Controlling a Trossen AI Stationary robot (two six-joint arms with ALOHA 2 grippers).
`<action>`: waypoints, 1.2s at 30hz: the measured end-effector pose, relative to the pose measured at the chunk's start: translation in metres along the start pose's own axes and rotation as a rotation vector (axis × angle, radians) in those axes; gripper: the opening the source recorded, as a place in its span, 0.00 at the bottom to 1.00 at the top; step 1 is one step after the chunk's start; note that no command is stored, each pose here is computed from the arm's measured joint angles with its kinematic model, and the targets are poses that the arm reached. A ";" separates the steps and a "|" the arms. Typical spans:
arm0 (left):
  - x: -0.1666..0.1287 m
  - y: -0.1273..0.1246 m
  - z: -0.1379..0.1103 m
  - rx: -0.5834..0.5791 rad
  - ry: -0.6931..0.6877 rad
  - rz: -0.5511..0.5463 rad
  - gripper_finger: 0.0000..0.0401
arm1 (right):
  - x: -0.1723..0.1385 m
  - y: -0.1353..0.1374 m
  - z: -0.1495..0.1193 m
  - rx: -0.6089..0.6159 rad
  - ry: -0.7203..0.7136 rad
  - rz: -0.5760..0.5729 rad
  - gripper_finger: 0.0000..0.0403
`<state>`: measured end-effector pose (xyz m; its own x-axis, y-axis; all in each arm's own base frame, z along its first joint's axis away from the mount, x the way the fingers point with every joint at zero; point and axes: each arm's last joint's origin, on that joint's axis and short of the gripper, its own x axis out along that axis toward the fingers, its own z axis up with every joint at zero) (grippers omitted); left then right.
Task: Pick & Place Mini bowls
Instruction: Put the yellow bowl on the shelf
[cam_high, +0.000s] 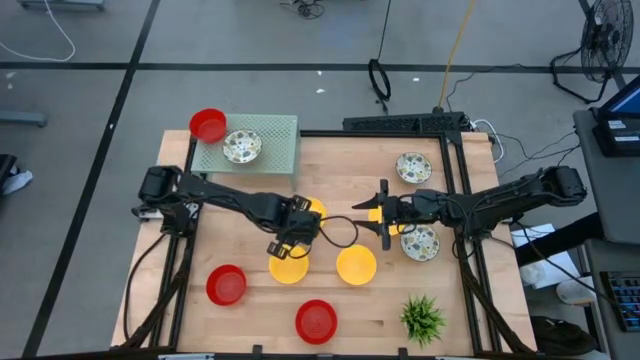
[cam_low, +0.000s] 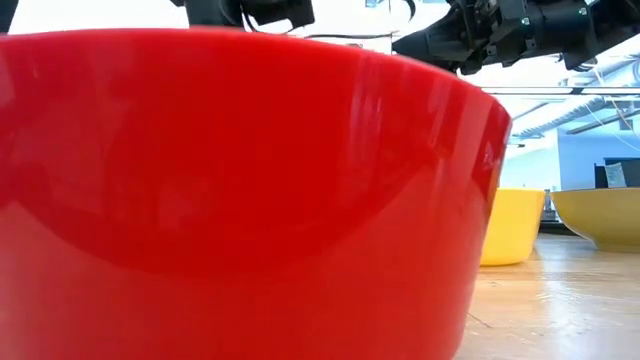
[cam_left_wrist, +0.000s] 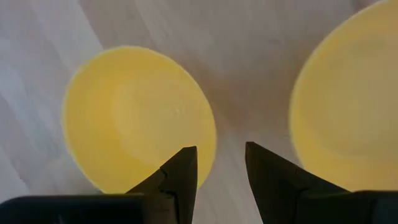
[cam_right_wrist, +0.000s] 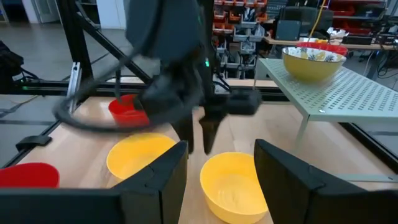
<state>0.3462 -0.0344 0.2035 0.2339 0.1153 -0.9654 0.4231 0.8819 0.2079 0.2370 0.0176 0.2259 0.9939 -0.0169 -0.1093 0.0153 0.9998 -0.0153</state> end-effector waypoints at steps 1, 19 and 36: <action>0.004 0.001 0.000 -0.003 0.010 -0.004 0.35 | 0.000 0.000 0.000 0.000 0.001 0.000 0.42; 0.032 0.018 -0.001 -0.112 0.007 -0.083 0.26 | 0.000 0.000 0.000 -0.005 0.004 0.000 0.42; -0.006 0.020 0.000 -0.099 -0.091 -0.047 0.01 | 0.000 0.000 0.000 -0.007 0.001 0.000 0.42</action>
<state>0.3531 -0.0176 0.2136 0.2962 0.0346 -0.9545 0.3477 0.9268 0.1415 0.2370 0.0176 0.2258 0.9937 -0.0173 -0.1107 0.0149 0.9996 -0.0223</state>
